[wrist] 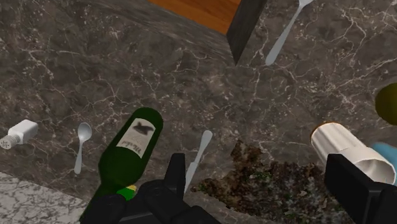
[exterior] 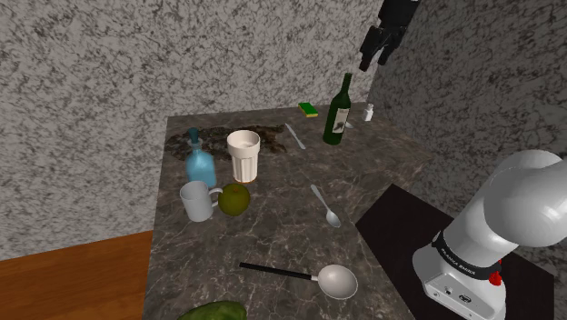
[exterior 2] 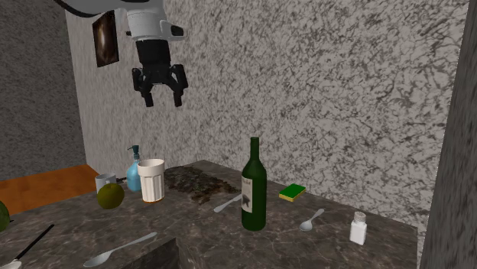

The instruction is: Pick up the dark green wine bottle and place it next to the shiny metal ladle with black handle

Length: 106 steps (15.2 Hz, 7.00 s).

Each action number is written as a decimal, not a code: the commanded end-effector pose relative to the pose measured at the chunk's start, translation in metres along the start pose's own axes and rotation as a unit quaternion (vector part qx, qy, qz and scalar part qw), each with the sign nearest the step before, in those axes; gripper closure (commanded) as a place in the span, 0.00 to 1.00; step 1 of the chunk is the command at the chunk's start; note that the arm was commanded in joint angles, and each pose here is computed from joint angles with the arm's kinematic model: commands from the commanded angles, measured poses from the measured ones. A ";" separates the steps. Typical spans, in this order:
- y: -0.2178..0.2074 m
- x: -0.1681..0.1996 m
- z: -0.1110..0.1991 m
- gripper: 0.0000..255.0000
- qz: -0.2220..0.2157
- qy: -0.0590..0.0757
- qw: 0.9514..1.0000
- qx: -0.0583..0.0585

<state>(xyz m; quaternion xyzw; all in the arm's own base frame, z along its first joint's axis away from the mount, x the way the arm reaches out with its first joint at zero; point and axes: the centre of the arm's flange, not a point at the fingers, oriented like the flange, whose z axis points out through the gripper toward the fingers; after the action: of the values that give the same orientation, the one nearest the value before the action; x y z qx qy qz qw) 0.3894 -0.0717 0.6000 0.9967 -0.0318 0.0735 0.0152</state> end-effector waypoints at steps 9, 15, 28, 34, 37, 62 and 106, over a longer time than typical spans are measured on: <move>0.083 0.086 0.058 0.00 0.061 -0.012 0.998 -0.001; 0.139 0.132 0.095 0.00 0.098 -0.019 0.995 -0.001; 0.205 0.176 0.168 0.00 0.139 -0.028 0.990 -0.001; 0.205 0.175 0.176 0.00 0.139 -0.028 0.990 -0.001; 0.205 0.175 0.176 0.00 0.139 -0.028 0.990 -0.001; 0.207 0.187 0.098 1.00 0.139 -0.028 0.990 -0.001; -0.097 -0.117 -0.158 1.00 0.139 -0.028 0.990 -0.001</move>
<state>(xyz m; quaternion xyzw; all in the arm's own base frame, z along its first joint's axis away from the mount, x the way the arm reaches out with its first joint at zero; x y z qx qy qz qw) 0.2645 0.0256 0.7317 0.9843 -0.1700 0.0477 0.0046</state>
